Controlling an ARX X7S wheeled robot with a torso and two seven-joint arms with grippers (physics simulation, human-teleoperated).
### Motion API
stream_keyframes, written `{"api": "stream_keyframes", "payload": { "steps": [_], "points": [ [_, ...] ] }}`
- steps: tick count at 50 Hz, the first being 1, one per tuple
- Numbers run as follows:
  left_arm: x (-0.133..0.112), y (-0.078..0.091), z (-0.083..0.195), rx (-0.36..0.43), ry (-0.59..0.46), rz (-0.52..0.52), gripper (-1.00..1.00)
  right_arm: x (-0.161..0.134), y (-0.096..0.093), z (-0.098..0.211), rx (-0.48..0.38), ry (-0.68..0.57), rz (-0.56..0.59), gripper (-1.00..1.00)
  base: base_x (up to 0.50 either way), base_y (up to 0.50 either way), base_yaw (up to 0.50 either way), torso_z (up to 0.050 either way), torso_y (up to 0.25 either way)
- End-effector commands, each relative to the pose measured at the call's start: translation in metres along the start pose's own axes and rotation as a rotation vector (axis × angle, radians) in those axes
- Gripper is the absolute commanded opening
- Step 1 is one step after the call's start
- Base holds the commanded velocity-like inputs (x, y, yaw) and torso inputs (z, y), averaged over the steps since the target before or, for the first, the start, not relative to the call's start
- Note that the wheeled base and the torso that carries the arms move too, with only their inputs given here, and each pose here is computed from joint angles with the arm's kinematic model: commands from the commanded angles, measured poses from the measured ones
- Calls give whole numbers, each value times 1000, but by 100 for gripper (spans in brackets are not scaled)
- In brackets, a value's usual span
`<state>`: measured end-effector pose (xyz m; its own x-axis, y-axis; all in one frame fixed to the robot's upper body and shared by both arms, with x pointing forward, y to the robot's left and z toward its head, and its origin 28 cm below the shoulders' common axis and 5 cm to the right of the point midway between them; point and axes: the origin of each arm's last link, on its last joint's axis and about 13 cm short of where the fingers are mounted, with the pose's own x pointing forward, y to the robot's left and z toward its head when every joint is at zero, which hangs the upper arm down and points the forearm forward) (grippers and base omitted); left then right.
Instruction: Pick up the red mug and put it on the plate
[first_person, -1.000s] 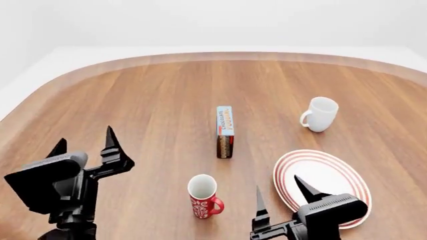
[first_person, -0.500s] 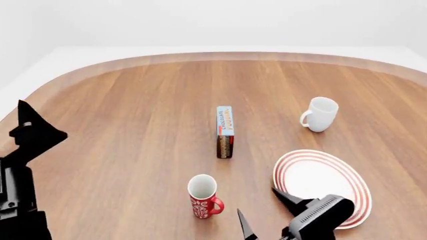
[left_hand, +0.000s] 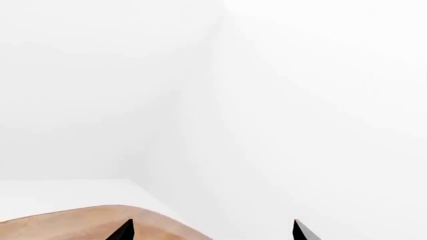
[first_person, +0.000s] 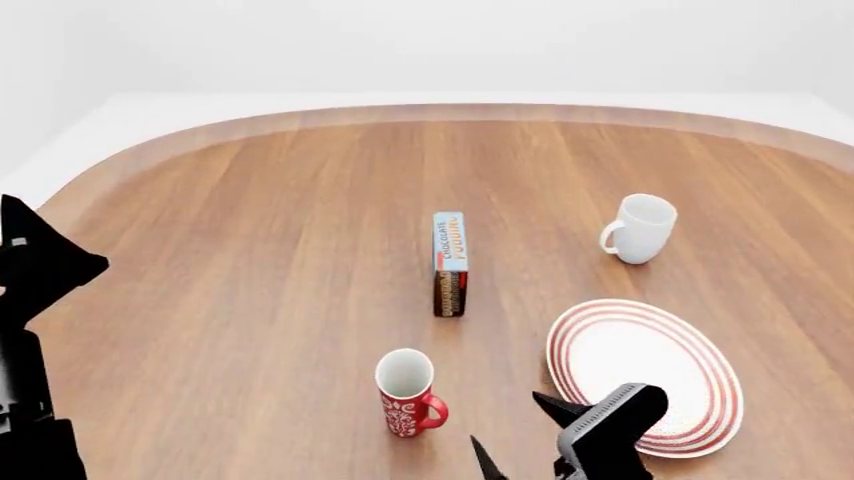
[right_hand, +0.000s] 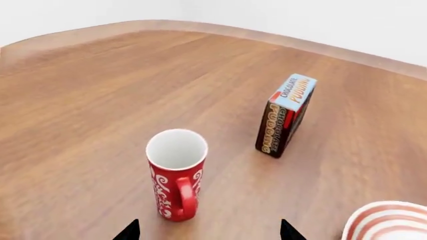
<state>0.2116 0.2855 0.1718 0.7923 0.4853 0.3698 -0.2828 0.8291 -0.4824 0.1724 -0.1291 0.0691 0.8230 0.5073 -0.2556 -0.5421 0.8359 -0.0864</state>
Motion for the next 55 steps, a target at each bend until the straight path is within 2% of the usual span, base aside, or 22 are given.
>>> {"api": "stream_keyframes", "payload": {
  "steps": [1, 46, 55],
  "points": [
    [0, 0, 1, -5, -2, 1, 100, 19, -13, -1, 26, 27, 19, 100, 0, 0, 0, 0, 0],
    [0, 2, 7, -28, -2, 4, 100, 88, -33, -10, 53, 115, 158, 100, 0, 0, 0, 0, 0],
    [0, 2, 9, -34, -2, 3, 100, 97, -20, -11, 32, 140, 230, 100, 0, 0, 0, 0, 0]
  ]
}}
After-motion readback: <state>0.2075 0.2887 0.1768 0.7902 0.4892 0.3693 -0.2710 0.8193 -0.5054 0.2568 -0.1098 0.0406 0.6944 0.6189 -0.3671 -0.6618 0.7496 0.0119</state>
